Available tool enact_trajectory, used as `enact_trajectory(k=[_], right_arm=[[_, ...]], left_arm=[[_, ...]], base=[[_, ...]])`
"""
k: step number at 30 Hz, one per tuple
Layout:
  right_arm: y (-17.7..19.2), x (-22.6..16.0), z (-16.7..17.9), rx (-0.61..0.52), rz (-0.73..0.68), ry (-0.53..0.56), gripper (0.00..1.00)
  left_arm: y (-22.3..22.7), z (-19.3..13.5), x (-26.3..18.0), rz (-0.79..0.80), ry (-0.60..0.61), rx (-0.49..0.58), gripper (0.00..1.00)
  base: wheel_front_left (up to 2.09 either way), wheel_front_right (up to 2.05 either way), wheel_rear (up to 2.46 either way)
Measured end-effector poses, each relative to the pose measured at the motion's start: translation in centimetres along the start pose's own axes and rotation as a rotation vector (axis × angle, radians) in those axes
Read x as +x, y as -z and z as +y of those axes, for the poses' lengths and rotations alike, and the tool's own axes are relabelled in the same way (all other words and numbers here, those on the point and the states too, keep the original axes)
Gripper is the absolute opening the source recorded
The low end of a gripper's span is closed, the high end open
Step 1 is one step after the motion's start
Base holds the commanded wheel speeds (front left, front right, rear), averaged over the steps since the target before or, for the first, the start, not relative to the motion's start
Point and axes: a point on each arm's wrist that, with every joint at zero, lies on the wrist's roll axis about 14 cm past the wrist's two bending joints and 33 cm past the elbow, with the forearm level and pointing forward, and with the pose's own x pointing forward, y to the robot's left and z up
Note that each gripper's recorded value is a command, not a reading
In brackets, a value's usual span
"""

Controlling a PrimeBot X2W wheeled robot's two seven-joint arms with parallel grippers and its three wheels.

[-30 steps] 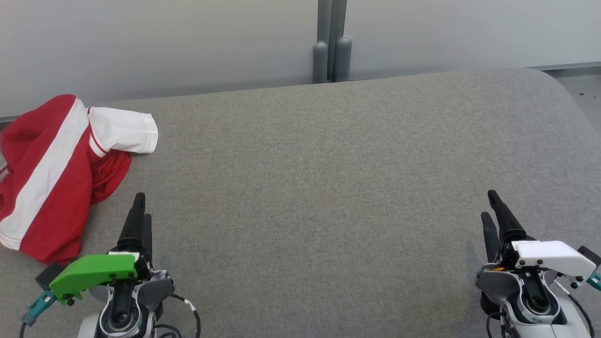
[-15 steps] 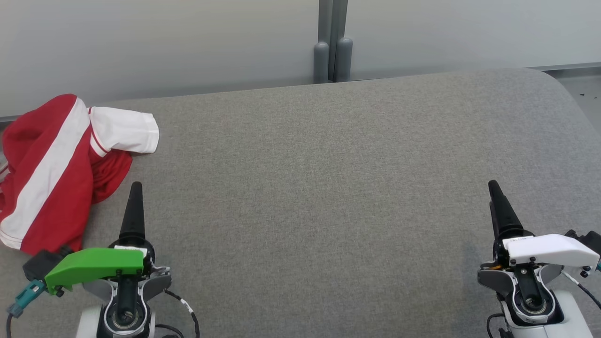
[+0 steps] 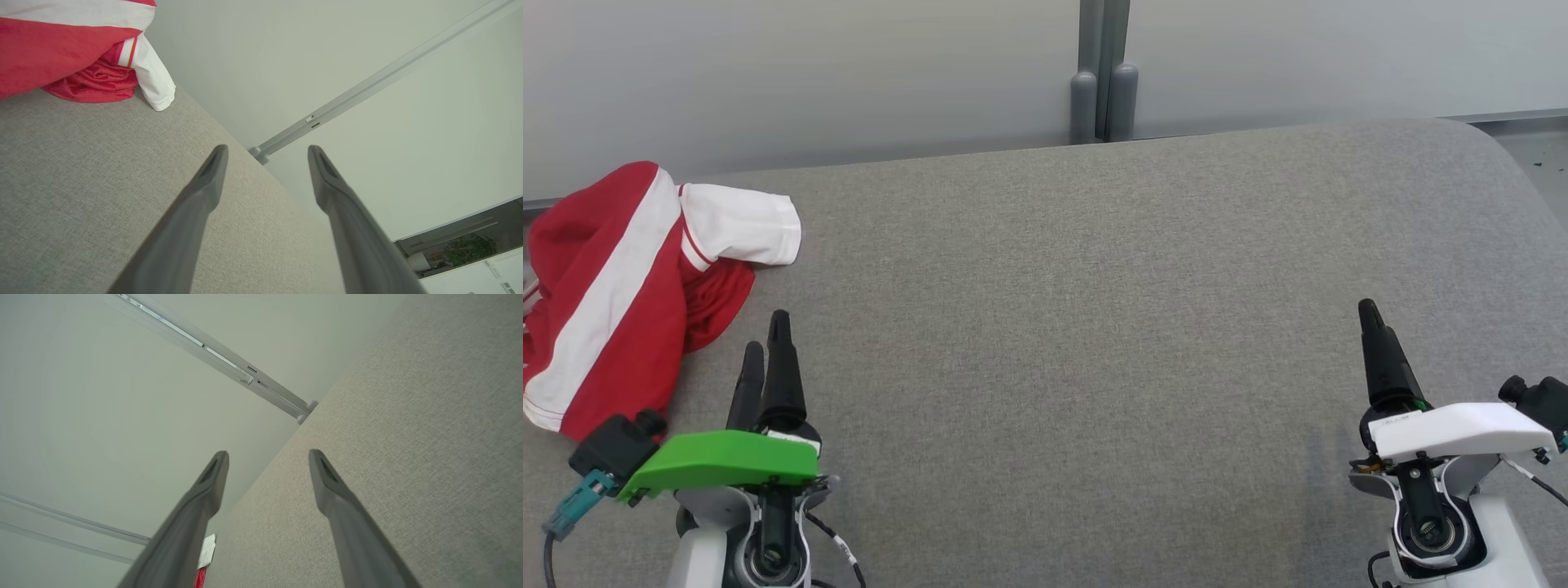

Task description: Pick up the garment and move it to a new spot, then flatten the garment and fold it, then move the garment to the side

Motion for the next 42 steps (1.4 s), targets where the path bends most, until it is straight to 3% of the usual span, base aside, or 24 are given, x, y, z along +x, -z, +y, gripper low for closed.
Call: enact_trajectory(k=[17,42], right_arm=[[1.8,-0.5,2.4,-0.333,0.031,-0.099,1.00],[3.8,-1.7,4.3,-0.603,0.043,-0.205,1.00]], left_arm=[[0.4,-0.3,-1.4,-0.022,0.026,0.375,1.00],[1.1,0.3,-3.3,-0.032,0.043,0.666,1.00]], base=[[0.00,0.00,0.00],[0.00,0.00,0.00]])
